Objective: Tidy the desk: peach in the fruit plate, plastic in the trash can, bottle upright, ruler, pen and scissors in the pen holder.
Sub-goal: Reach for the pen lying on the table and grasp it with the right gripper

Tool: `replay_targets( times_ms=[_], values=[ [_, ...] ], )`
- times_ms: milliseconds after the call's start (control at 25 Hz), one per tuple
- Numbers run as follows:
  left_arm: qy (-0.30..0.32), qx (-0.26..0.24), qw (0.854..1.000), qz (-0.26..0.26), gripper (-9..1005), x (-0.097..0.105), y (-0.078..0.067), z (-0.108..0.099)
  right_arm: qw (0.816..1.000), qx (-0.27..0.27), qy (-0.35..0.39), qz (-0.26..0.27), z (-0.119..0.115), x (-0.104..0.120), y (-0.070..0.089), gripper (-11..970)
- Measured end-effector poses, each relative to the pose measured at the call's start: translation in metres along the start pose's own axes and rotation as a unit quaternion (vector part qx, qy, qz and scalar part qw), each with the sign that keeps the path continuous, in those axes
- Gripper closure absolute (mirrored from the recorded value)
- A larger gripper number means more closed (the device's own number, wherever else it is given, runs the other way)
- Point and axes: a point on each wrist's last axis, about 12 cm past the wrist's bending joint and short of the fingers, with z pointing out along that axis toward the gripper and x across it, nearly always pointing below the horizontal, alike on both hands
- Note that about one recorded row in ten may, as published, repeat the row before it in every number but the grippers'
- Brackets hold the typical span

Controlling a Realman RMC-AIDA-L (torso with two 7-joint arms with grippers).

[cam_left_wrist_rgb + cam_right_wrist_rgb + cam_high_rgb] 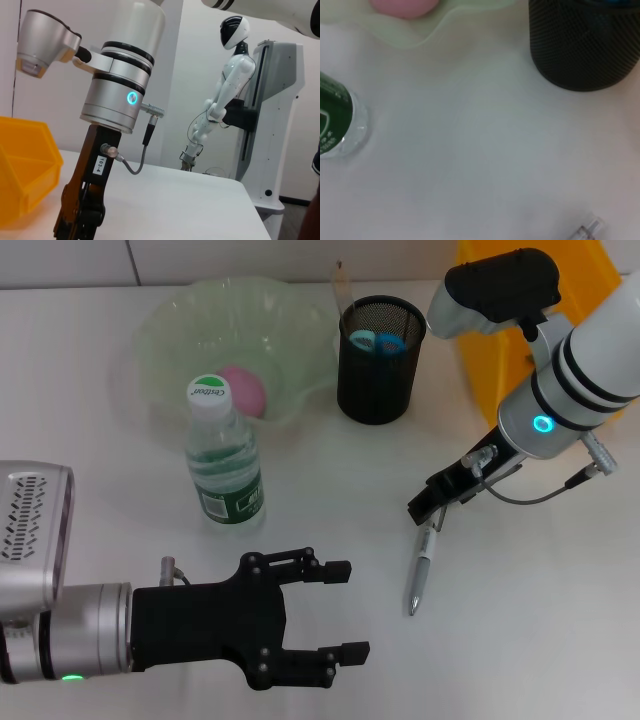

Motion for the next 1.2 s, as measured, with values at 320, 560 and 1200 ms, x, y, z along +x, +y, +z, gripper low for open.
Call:
replay_targets(
  times_ms=[320, 560, 1200],
  values=[
    [0.000, -0.002, 1.000, -0.004, 213, 0.0013, -0.0004, -0.0005, 1.000, 0.000, 0.004, 0.004, 0.0016, 0.0008, -0.0016, 408],
    [0.000, -0.001, 1.000, -0.004, 213, 0.0013, -0.0003, -0.0004, 1.000, -0.002, 0.003, 0.008, 0.0013, 0.0010, -0.0025, 496],
    [0.001, -0.001, 1.000, -0.003, 213, 0.0010, 0.0001, -0.0003, 1.000, -0.002, 0.005, 0.015, 0.0062, -0.0004, -0.0050, 547]
  ],
)
